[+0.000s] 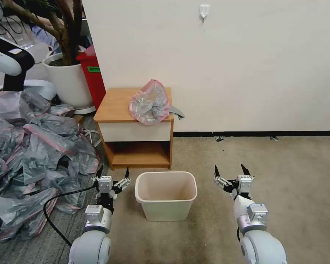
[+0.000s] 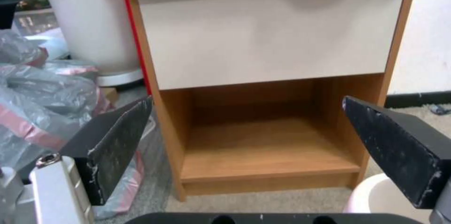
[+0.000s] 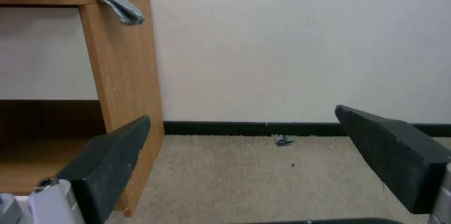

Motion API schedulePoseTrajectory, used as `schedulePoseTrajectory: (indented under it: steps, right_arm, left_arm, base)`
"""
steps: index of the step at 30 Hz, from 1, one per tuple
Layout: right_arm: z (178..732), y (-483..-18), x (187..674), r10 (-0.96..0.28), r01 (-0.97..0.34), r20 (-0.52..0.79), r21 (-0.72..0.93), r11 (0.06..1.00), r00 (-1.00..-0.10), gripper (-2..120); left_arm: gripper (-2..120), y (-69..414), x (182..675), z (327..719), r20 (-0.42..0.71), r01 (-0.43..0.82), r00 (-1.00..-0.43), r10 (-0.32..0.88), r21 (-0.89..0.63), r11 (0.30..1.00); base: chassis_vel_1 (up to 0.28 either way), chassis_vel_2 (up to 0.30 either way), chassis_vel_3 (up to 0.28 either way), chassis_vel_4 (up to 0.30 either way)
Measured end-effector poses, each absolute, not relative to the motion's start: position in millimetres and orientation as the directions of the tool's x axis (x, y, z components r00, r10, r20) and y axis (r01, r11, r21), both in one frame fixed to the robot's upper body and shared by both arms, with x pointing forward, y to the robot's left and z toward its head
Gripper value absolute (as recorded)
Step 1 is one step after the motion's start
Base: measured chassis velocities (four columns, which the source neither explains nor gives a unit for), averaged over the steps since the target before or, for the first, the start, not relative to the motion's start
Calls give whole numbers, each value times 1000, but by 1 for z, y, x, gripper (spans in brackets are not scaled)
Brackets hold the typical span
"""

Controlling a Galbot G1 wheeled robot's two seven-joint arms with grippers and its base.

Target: Pick up the garbage bag from the table and place it over the trash can.

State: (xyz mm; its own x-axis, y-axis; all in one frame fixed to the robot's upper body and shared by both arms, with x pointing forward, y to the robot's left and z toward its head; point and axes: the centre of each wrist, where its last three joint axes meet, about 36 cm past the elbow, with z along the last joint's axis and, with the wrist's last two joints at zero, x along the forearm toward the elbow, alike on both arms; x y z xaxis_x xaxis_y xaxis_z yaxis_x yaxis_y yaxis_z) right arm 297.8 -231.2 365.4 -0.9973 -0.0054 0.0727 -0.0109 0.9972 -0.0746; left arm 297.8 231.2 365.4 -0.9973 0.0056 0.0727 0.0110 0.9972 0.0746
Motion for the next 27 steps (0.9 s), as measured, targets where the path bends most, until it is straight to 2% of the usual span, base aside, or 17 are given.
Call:
schedulePoseTrajectory:
  steps: [27]
  right_arm:
    - [365, -231, 298, -6, -11, 73, -75, 997, -997, 100]
  left_arm:
    - [100, 231, 298, 365, 73, 11, -997, 6, 75, 997]
  base:
    - [0, 0, 0, 0]
